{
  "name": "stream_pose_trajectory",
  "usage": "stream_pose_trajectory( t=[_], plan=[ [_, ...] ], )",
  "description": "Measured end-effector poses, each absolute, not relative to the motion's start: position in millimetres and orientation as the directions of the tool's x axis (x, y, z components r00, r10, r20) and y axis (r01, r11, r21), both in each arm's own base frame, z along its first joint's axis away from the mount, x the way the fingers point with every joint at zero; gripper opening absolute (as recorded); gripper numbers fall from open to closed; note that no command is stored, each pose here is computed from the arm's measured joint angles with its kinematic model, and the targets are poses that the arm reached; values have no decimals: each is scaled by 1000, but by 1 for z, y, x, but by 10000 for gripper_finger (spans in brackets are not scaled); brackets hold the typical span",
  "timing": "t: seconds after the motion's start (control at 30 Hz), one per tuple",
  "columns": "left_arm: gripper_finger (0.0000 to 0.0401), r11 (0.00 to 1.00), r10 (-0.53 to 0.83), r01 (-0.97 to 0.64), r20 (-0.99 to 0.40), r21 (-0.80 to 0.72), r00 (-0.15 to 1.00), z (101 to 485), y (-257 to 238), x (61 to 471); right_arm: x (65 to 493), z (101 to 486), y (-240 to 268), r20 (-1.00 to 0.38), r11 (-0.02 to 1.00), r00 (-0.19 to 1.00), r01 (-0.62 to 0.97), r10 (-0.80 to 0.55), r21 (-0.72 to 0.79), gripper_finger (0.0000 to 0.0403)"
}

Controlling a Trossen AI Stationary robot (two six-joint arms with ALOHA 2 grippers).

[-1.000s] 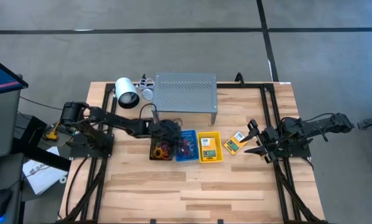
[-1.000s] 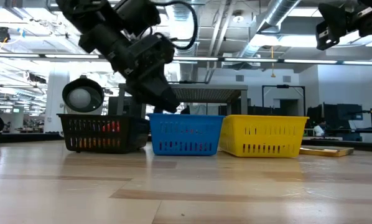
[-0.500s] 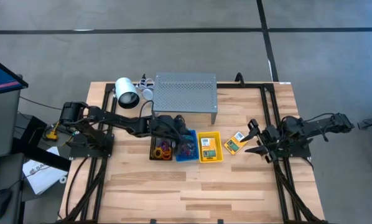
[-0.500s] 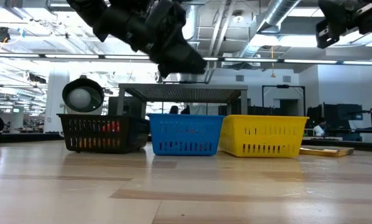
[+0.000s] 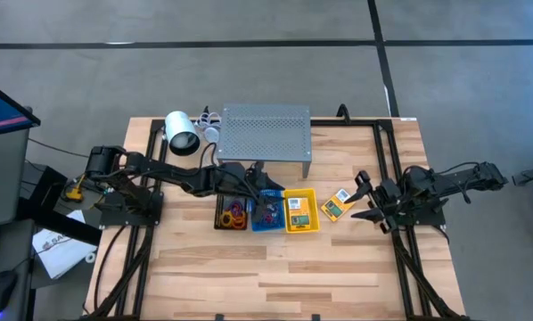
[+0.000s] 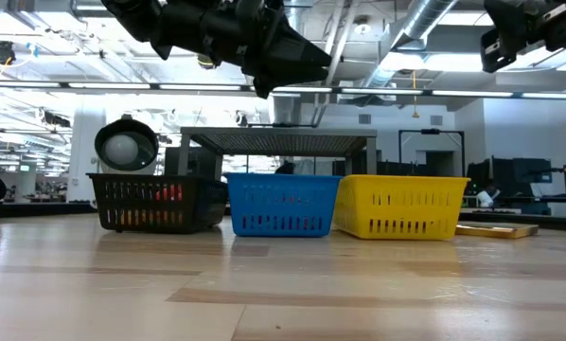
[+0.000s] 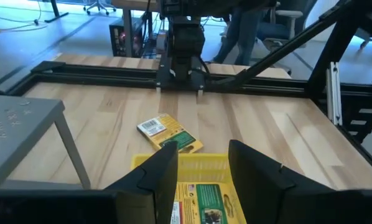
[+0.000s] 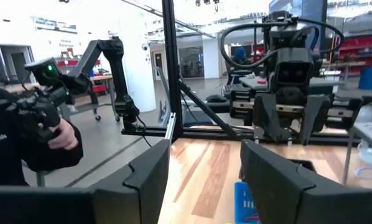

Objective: Pick & Place Office Desk Supplies
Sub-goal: Put the yellow crayon box into the yellow basket

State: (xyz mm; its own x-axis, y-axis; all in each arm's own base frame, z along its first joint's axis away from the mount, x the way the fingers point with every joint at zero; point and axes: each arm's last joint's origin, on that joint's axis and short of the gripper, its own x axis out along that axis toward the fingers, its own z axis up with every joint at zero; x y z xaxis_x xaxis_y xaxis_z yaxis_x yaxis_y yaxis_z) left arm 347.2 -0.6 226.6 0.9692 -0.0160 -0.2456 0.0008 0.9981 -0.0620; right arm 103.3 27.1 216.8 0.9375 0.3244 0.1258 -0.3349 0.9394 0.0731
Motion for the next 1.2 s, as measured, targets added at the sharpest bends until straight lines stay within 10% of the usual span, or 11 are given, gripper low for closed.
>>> stream_pose_trajectory(
  t=[0.83,1.2],
  plan=[
    [136,993,-89,78,-122,-91,989,239,-26,348,108,229,28,250,931,915,-351,318,101,193],
    [136,988,-154,149,-182,-42,971,212,-48,333,136,197,31,-50,975,977,-201,206,92,193]
  ],
)
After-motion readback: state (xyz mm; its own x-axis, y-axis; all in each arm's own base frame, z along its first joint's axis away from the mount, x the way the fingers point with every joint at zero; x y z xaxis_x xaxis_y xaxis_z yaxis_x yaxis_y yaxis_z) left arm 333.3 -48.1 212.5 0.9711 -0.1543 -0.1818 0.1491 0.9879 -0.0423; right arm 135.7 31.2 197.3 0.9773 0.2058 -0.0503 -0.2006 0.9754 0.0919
